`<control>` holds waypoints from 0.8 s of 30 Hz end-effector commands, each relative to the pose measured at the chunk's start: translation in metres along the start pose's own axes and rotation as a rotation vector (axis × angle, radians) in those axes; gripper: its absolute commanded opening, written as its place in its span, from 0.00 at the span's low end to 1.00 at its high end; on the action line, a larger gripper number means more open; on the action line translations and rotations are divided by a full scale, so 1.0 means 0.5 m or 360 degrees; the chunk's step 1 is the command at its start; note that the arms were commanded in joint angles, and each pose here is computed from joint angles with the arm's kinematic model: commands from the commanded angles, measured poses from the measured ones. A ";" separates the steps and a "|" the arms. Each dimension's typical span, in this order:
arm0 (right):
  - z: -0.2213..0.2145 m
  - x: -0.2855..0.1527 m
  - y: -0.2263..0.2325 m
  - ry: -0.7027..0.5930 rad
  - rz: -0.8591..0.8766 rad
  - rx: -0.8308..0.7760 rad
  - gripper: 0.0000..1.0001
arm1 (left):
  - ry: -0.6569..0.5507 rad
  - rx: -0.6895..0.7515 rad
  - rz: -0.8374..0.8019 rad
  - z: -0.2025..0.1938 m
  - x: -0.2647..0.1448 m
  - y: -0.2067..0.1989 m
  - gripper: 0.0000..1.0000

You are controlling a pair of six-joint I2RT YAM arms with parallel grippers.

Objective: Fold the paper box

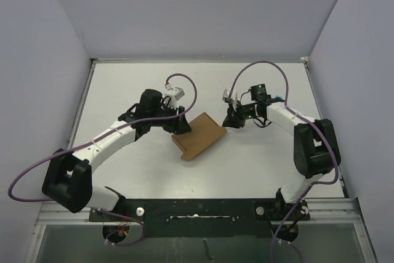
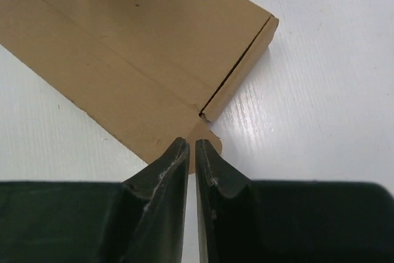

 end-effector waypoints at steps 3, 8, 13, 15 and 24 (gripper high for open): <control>0.013 0.014 -0.027 0.0039 -0.0069 0.0124 0.11 | -0.0148 -0.0061 0.0065 0.021 0.005 0.030 0.43; 0.004 0.022 -0.040 0.0110 -0.0098 0.0149 0.10 | -0.0125 -0.0157 0.0121 -0.004 0.023 0.037 0.43; 0.046 -0.009 -0.029 -0.0007 -0.0100 0.0118 0.16 | -0.0276 -0.0256 0.0234 -0.001 -0.013 0.064 0.45; 0.068 -0.020 -0.017 -0.0084 -0.0073 0.0118 0.23 | -0.0314 -0.0322 0.0247 -0.006 -0.031 0.077 0.47; 0.104 0.030 -0.033 -0.0242 0.0155 0.0608 0.64 | -0.0562 -0.0719 0.0171 -0.051 -0.075 0.078 0.65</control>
Point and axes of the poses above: each gripper's point midway between its finger pads, its own x axis out along the fingers, its own y axis along the line the jaws close on, z = x × y, the point moved 4 cm from there along -x, back along the fingers, and after that the axes turned 14 degrees about x, right-handed, at the moved point
